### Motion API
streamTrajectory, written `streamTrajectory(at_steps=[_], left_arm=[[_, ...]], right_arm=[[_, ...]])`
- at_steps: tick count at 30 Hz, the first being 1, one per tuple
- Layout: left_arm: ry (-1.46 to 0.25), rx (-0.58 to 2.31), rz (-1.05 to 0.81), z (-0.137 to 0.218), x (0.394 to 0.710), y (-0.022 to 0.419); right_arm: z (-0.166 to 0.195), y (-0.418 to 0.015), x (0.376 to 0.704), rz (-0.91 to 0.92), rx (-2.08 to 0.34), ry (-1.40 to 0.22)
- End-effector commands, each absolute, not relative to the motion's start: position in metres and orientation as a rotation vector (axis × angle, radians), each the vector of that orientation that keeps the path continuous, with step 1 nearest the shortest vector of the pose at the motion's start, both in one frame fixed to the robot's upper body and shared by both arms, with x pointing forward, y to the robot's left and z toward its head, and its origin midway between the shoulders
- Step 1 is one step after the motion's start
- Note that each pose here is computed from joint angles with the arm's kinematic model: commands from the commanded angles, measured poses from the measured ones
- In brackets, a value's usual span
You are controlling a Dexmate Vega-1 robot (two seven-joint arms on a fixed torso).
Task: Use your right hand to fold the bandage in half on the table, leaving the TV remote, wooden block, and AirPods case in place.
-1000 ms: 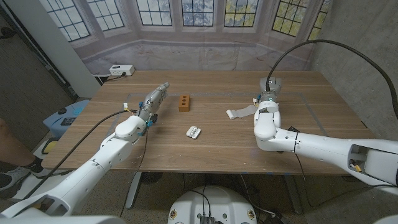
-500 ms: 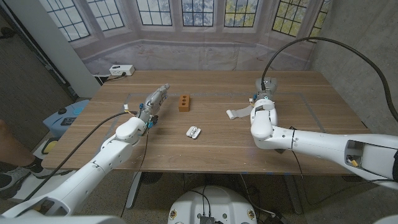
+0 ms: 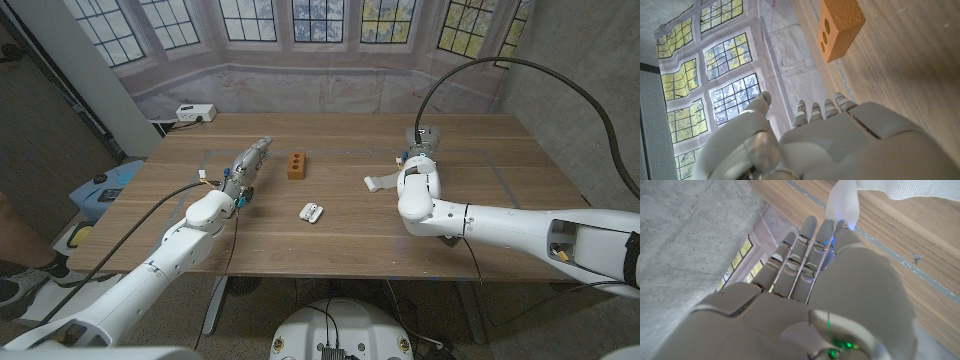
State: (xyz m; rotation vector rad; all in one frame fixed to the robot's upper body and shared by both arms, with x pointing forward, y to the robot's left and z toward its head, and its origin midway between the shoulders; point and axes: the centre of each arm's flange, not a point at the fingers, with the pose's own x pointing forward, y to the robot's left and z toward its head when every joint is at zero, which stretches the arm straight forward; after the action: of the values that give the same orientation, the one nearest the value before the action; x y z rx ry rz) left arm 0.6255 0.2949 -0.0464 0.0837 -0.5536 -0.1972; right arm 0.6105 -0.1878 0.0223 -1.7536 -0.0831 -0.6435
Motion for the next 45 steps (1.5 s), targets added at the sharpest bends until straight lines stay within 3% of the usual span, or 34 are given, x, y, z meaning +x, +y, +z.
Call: streamTrajectory(at_steps=[1, 45], left_arm=[[-0.555, 0.078, -0.192, -0.05, 0.623, 0.296], [-0.552, 0.079, -0.194, -0.055, 0.616, 0.296]], right_arm=[[0.023, -0.184, 0.616, -0.597, -1.729, -0.044], [0.007, -0.173, 0.616, -0.505, -1.672, -0.034]])
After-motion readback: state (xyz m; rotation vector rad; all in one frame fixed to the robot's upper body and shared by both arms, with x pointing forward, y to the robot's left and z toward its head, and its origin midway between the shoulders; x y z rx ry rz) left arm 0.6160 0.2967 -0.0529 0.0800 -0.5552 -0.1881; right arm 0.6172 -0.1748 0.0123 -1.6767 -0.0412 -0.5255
